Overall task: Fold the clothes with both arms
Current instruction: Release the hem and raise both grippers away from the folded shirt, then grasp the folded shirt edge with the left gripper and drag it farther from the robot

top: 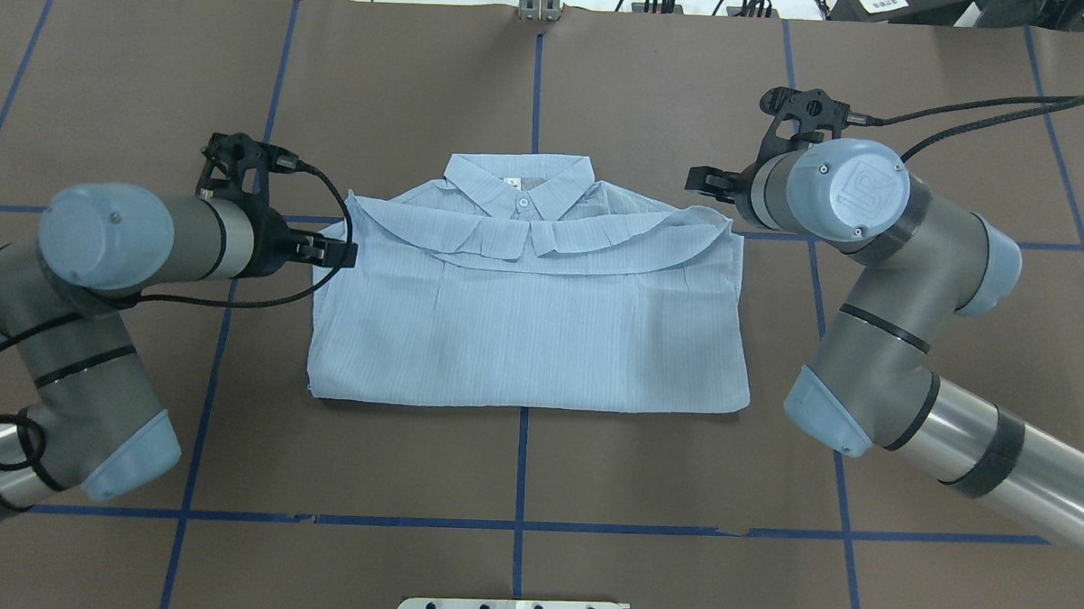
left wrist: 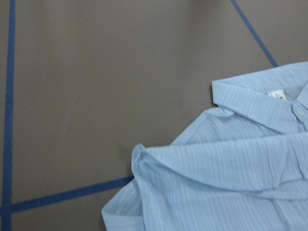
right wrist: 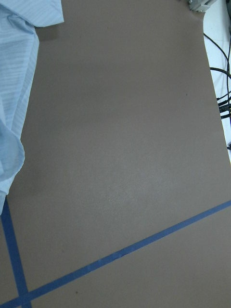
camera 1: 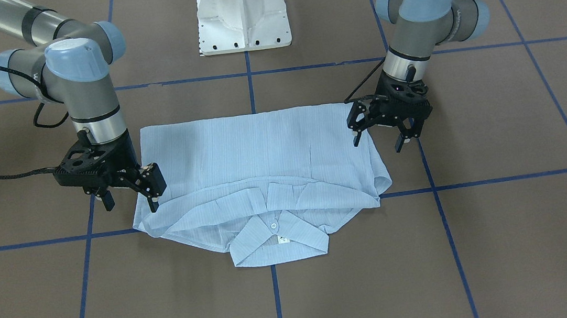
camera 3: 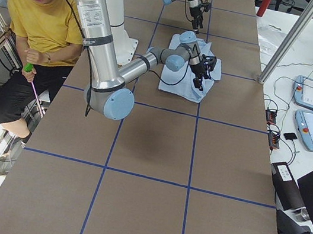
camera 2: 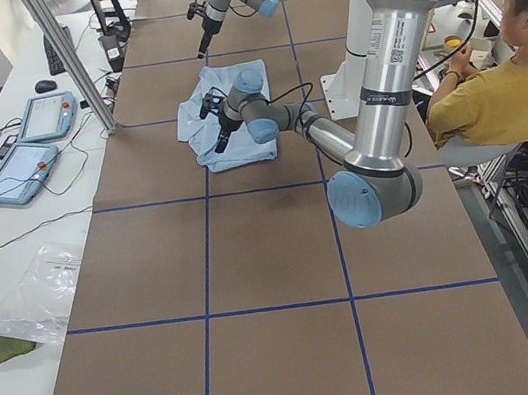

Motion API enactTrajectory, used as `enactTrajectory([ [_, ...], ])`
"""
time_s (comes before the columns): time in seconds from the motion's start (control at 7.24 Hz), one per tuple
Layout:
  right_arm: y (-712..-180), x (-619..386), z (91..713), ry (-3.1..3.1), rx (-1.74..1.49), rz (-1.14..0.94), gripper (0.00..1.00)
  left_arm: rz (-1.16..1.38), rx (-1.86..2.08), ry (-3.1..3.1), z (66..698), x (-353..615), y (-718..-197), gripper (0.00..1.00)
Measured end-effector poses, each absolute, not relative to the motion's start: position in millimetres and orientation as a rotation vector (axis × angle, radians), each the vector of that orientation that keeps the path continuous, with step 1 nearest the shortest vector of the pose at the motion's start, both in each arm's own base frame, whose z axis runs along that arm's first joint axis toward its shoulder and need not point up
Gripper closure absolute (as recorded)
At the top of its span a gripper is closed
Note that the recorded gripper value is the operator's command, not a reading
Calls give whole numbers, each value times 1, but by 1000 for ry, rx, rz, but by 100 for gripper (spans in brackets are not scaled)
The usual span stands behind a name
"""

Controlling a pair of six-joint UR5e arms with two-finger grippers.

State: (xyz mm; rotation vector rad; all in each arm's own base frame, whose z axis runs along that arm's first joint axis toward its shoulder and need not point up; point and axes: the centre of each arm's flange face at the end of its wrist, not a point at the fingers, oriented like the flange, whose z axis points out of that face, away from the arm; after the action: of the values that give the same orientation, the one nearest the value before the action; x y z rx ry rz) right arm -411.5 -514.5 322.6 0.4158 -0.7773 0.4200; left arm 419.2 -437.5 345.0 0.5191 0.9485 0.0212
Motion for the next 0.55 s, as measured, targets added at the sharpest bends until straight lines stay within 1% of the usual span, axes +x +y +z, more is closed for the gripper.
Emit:
enactTrajectory([
  [0.14,-514,-411,321,-781,418,419,0,21,482,965,355,434,-406,0],
  [0.28,-513,-409,319,-785,421,419,0,28,461,972,363,450,-379,3],
  [0.41,-512,-408,317,-790,423,419,0,30,440,977,369,462,-360,11],
  [0.55,-512,-408,316,-791,424,419,0,32,425,979,373,468,-349,29],
])
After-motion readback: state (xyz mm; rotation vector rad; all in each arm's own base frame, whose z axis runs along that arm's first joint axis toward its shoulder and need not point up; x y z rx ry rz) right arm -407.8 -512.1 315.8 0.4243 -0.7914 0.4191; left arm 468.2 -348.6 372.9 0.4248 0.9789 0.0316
